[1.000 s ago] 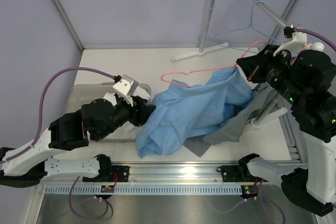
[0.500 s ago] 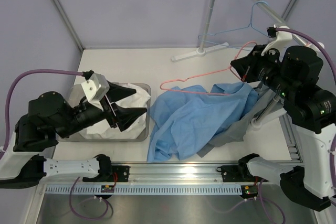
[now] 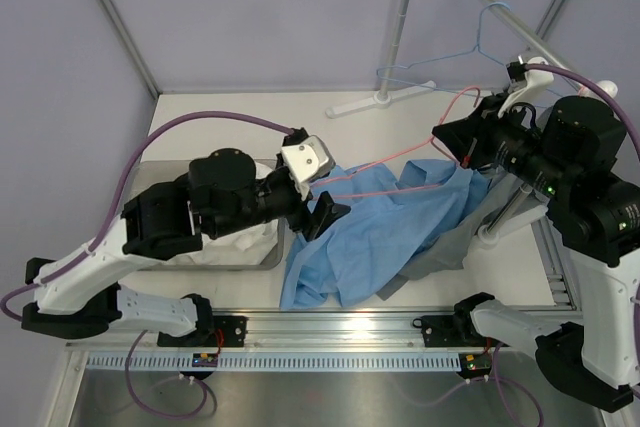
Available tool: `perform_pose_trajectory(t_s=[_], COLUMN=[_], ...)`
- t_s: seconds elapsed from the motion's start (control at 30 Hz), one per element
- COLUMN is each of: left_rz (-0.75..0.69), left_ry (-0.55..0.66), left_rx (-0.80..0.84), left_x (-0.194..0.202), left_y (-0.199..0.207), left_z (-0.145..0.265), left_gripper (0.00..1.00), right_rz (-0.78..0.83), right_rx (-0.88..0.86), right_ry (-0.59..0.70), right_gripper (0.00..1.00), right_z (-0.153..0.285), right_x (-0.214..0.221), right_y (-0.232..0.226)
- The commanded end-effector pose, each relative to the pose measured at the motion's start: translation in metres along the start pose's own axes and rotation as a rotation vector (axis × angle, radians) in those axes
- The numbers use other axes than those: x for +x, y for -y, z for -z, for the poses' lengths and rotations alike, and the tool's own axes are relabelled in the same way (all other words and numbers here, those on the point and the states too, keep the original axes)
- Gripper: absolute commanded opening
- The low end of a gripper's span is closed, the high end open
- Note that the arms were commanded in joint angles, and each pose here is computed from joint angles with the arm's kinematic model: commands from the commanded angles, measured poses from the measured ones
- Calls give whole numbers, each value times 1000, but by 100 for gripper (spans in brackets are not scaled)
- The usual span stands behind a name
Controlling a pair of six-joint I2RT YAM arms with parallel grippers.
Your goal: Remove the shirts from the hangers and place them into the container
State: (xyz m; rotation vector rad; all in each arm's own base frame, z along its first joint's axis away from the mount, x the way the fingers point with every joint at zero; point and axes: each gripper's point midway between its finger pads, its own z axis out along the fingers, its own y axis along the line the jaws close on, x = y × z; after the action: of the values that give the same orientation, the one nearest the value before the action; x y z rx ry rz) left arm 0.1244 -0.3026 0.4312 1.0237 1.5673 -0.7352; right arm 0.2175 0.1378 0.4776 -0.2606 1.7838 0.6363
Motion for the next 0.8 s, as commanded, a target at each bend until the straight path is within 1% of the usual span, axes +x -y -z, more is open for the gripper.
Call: perform_pose_trajectory(t_s=[0.0, 0.03, 0.1, 0.2, 0.23, 0.27, 0.3, 0.33, 0.37, 0.4, 0.43, 0.47, 0.5, 0.57, 0.6, 0.67, 0.7, 0.73, 0.77], left_rz=[-11, -13, -6, 11, 25, 32, 35, 52, 69, 85, 97, 102, 114, 123, 127, 132, 131, 131, 129], left_ry=[124, 113, 120, 139, 137, 134, 132, 129, 119, 129, 127, 126, 154, 170, 181, 184, 185, 184, 182], left_rx=[36, 41, 39, 38, 27, 15, -14, -23, -41, -81, -94, -106, -125, -134, -138, -142, -144, -150, -148], left_x=[-45, -45, -49, -55, -53, -51, -49, -47, -43, -43, -41, -38, -41, -41, -41, -41, -42, -42, -42], left_y=[4, 6, 7, 8, 7, 5, 0, -1, -4, -11, -14, -16, -21, -23, -25, -26, -27, -28, -28], left_z=[7, -1, -6, -11, -12, -13, -12, -12, -11, -4, -1, 1, 13, 20, 27, 31, 32, 33, 34], left_gripper=[69, 39, 0, 0, 0, 0, 0, 0, 0, 0, 0, 0, 0, 0, 0, 0, 0, 0, 0], right_rz=[30, 30, 33, 44, 41, 40, 25, 19, 12, -19, -25, -36, -68, -84, -113, -131, -152, -151, -153], right_rx=[-59, -66, -63, -70, -59, -32, -3, 22, 72, 105, 146, 168, 187, 190, 203, 233, 273, 285, 292], right_ry=[5, 1, -4, -16, -42, -48, -52, -49, -22, -22, 20, 29, 13, 7, -39, -54, -92, -67, -79], right_gripper=[0, 0, 0, 0, 0, 10, 58, 74, 83, 97, 99, 99, 99, 99, 99, 100, 99, 99, 99], right_z=[5, 5, 5, 6, 3, 3, 2, 2, 7, 6, 14, 16, 13, 14, 6, 3, -3, -1, -4], right_x=[-1, 0, 2, 5, 9, 10, 12, 13, 9, 15, 10, 12, 22, 31, 48, 63, 84, 87, 95], right_y=[-10, -11, -10, -10, -8, -3, 2, 6, 14, 20, 26, 30, 34, 36, 41, 49, 60, 63, 66])
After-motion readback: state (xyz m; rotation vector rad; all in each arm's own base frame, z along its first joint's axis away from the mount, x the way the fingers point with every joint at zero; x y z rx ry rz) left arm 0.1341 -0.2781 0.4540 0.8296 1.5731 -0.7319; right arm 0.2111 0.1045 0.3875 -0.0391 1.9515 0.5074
